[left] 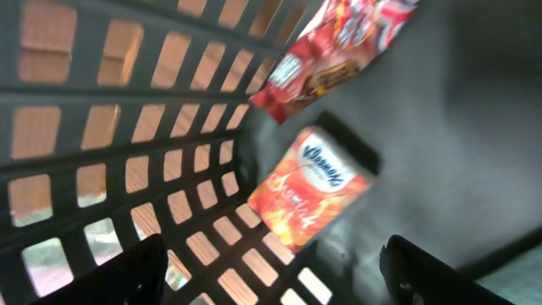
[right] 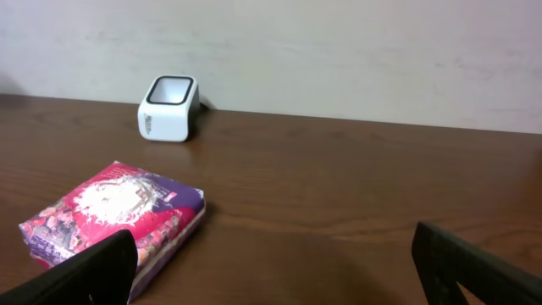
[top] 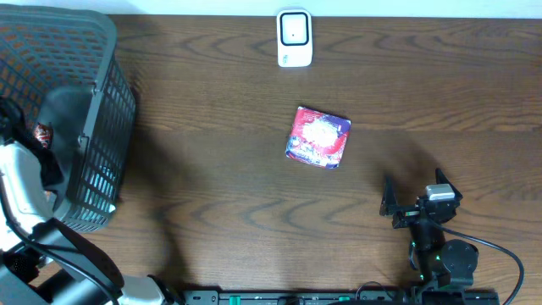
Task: Scan the item barcode
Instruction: 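Reach the left gripper into the basket and grasp the orange box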
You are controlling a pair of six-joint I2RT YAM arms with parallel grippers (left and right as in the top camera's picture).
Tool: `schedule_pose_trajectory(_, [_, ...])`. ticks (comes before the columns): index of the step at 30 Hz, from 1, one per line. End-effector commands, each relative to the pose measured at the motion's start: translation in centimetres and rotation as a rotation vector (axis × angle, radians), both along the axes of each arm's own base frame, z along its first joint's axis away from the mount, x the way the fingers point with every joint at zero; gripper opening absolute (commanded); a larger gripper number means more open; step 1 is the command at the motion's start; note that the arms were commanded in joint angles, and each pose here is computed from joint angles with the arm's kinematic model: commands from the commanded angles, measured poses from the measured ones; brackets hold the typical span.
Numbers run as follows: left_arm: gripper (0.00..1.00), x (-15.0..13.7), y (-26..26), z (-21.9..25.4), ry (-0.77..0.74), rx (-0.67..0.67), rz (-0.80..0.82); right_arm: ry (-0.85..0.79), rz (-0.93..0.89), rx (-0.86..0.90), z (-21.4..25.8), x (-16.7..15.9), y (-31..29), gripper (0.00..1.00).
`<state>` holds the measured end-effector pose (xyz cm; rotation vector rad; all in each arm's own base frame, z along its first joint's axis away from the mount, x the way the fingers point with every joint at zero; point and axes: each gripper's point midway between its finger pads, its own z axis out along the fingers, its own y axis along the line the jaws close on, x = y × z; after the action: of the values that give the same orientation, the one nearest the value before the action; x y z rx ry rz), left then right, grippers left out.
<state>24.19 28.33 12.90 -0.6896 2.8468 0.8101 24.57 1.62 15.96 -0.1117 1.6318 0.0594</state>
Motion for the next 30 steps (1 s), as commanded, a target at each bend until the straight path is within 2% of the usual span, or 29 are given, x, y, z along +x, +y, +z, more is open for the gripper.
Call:
schedule_pose_trajectory(1, [0.80, -0.9, 0.2, -2.5, 0.030, -0.072, 0.014, -0.002, 0.009, -0.011, 0.0, 0.0, 0.2, 0.99])
schedule_pose_trajectory(5, [0.77, -0.3, -0.5, -4.7, 0.028, -0.156, 0.002, -0.002, 0.009, -0.011, 0.0, 0.0, 0.2, 0.99])
schedule_pose_trajectory(19, [0.74, -1.6, 0.1, -10.0, 0.126, -0.244, 0.037, -0.002, 0.009, -0.011, 0.0, 0.0, 0.2, 0.99])
schedule_pose_trajectory(23, [0.49, -1.9, 0.4, -10.1, 0.122, -0.243, 0.048, -0.002, 0.009, -0.011, 0.0, 0.0, 0.2, 0.99])
schedule_pose_trajectory(24, [0.34, -1.9, 0.4, -10.1, 0.122, -0.243, 0.048, -0.002, 0.009, -0.011, 0.0, 0.0, 0.2, 0.99])
schedule_pose_trajectory(25, [0.08, -1.9, 0.3, -10.0, 0.122, -0.244, 0.052, -0.002, 0.009, -0.011, 0.0, 0.0, 0.2, 0.99])
schedule_pose_trajectory(27, [0.08, -1.6, 0.2, -9.5, 0.103, -0.235, 0.071, -0.002, 0.009, -0.011, 0.0, 0.0, 0.2, 0.99])
schedule_pose_trajectory(30, [0.07, 1.6, 0.0, -5.9, 0.018, -0.171, 0.008, -0.002, 0.009, -0.011, 0.0, 0.0, 0.2, 0.99])
